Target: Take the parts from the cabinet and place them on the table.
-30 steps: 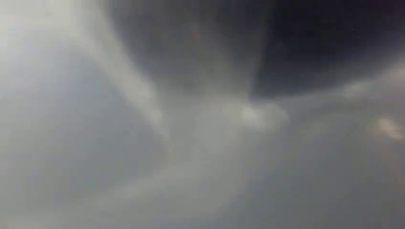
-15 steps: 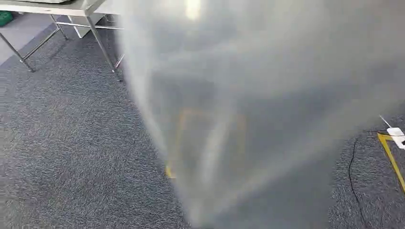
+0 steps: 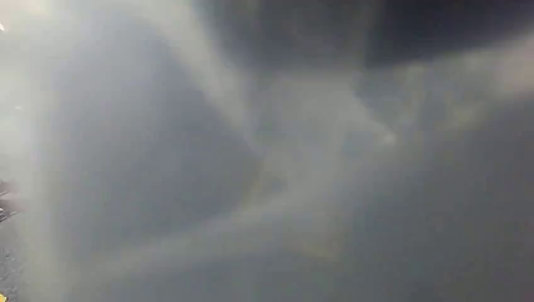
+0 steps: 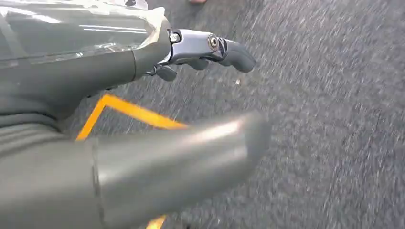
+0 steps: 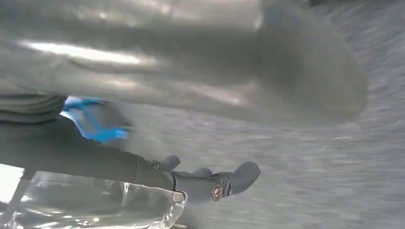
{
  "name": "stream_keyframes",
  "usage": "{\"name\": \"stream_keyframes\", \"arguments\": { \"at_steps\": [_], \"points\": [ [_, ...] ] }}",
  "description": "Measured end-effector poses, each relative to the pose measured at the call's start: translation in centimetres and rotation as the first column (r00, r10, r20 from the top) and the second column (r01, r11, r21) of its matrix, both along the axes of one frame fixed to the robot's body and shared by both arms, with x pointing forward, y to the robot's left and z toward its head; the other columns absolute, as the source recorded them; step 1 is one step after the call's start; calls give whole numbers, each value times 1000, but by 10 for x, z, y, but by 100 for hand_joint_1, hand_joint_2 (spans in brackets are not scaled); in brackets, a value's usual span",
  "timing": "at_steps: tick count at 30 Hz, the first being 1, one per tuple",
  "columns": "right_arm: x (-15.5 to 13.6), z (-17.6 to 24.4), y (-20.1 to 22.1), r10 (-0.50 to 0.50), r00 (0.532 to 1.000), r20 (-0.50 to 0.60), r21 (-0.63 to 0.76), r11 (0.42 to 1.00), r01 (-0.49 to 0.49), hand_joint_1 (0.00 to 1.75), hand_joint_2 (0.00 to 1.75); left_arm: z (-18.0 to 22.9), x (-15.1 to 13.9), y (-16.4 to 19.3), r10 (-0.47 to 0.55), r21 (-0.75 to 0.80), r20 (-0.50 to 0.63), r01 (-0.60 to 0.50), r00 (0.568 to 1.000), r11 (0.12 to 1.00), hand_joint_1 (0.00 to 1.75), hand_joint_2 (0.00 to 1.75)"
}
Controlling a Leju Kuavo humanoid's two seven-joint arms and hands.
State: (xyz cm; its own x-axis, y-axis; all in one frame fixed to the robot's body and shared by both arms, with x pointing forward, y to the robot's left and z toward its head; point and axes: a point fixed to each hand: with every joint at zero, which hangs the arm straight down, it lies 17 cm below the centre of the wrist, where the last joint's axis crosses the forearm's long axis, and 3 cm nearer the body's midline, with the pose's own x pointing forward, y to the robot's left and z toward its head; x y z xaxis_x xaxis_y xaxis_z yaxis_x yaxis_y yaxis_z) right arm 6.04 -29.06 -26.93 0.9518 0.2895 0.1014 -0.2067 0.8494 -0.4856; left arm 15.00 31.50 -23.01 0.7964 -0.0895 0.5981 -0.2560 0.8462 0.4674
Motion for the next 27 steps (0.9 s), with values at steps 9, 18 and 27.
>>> {"name": "stream_keyframes", "arguments": {
  "at_steps": [9, 18, 27],
  "points": [
    [-29, 6, 38, -2, 988, -151, -43, 999, -4, 0, 0, 3, 2, -5, -46, 2, 38, 46, 998, 999, 0, 175],
    [-4, 8, 60, 55, 998, -30, 5, 998, -55, 0, 0, 3, 10, -8, -82, -27, 53, 84, 995, 996, 0, 175],
    [1, 5, 45, -17, 999, 33, 35, 999, 16, 0, 0, 1, 15, -9, -94, -41, 36, 95, 995, 995, 0, 175]
  ]
}}
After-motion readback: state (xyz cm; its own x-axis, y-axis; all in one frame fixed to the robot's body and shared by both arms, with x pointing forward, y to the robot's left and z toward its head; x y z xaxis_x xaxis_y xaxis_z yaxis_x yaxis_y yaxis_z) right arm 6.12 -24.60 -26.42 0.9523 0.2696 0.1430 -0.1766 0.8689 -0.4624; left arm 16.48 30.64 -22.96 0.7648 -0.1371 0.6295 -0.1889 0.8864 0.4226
